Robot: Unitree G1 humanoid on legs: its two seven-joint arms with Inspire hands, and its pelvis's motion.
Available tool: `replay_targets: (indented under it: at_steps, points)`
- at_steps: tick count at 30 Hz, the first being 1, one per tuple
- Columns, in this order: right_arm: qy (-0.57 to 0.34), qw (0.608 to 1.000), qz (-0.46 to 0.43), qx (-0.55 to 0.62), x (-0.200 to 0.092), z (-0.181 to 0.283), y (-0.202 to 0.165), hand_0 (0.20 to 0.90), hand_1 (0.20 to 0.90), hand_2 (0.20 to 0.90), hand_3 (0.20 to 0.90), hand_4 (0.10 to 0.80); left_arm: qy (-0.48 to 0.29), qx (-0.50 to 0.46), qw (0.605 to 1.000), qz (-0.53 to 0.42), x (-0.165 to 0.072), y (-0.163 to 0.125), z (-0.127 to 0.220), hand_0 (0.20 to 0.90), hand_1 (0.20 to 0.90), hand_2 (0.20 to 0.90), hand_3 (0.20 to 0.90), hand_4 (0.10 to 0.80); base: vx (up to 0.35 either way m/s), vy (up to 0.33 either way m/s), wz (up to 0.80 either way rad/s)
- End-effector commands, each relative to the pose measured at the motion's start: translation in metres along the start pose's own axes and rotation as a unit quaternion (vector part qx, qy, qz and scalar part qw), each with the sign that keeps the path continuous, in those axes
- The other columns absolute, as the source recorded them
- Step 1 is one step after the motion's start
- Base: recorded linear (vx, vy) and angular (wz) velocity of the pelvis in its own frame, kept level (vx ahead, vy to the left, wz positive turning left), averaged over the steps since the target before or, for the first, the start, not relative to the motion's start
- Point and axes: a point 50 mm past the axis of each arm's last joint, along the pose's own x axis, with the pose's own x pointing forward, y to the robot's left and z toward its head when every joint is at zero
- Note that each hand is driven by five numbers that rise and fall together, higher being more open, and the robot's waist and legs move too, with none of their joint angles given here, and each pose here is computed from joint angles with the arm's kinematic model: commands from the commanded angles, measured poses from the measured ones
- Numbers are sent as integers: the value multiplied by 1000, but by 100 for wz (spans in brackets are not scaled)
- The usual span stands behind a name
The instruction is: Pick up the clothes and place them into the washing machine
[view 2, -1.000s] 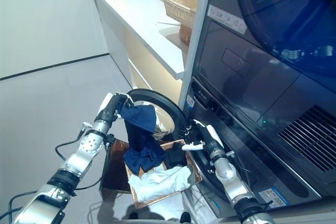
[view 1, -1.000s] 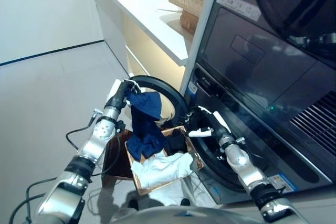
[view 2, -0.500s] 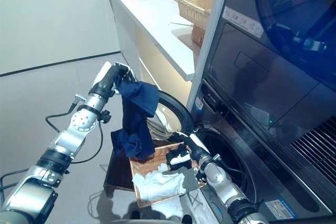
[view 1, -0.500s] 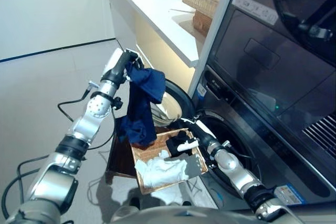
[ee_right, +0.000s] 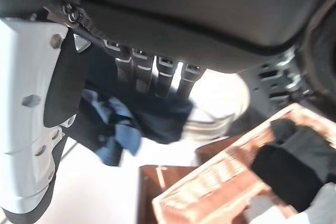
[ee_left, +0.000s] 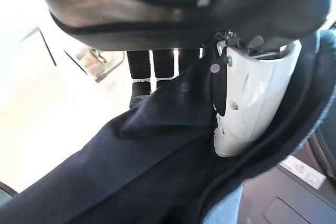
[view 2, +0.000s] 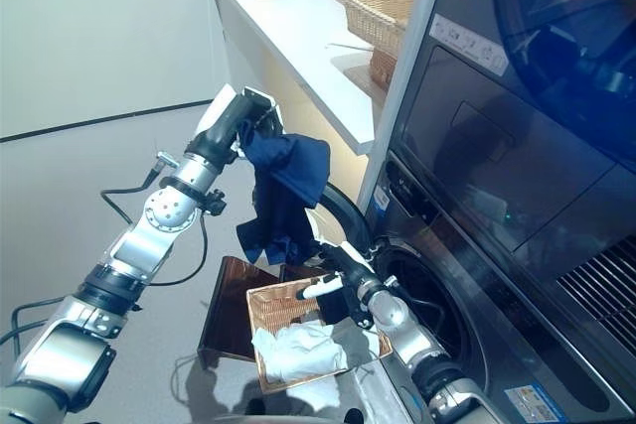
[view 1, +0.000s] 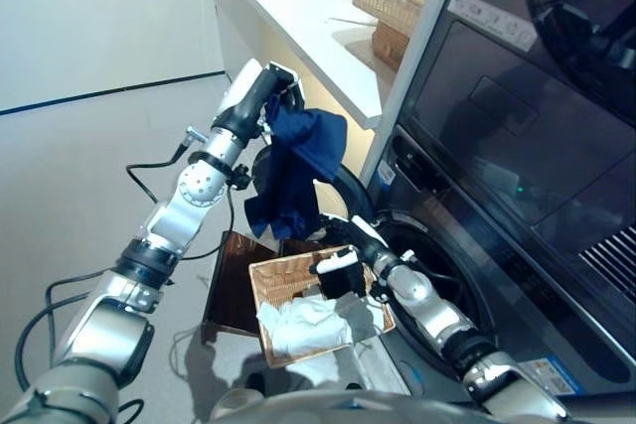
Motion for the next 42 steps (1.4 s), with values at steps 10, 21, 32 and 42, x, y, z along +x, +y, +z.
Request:
replay_targets:
  at_steps: [10,21,32,42]
  points:
    - [-111,992,-41,43,38,81,-32,900,900,900,900,800,-189,-54,981,8,41,7,90,200,200,200,200,300,-1,3,3]
    - [-120,989,-65,56,39,90,-46,900,900,900,900,800,-196,-60,979,8,38,7,93,200,200,200,200,300,-1,2,2]
    - [-83,990,-86,80,22,53,-54,900,900,900,900,800,-182,-44,982,38,40,20,85,200,200,200,200,300,0,0,0]
    - [-68,988,-104,91,9,34,-61,900,900,900,900,800,-147,-26,987,60,42,30,69,200,200,200,200,300,0,0,0]
